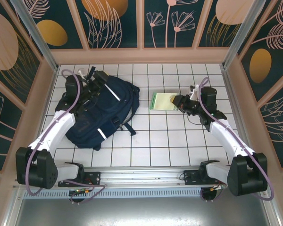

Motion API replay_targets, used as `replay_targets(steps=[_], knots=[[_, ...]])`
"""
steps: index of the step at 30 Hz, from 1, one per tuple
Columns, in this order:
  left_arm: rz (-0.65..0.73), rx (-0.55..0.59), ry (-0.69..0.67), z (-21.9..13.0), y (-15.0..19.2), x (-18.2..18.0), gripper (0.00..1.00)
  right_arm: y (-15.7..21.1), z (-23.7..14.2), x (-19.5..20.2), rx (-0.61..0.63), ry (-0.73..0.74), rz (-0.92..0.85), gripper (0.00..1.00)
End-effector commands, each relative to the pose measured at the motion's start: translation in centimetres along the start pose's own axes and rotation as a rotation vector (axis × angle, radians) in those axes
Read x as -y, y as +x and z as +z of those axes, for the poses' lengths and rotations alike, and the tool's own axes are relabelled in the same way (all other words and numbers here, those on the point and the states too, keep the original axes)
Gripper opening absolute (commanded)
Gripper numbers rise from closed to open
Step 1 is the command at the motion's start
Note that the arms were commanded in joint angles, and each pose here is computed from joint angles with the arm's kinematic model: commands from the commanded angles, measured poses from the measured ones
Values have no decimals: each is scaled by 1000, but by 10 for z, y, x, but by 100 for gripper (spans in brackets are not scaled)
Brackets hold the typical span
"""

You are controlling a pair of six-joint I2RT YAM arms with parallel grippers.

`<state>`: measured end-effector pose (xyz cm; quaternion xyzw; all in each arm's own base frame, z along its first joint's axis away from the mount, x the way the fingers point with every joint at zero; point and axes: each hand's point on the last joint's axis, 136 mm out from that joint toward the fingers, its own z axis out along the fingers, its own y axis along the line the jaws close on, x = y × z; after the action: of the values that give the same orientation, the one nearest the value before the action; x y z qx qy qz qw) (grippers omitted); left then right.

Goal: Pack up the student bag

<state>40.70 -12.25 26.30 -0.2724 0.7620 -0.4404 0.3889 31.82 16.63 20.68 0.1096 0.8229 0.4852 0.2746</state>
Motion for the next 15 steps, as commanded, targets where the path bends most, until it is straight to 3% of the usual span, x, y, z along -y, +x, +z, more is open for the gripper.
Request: replay_targets(steps=[1, 6, 15], knots=[[-91, -39, -110, 9, -2, -36, 88, -2, -1, -1, 6, -12, -36, 0], [-140, -138, -76, 41, 3, -42, 85, -2, 0, 0, -5, -11, -43, 0], [-150, -118, -93, 73, -11, -60, 78, 1, 3, 6, -17, -9, -43, 0]])
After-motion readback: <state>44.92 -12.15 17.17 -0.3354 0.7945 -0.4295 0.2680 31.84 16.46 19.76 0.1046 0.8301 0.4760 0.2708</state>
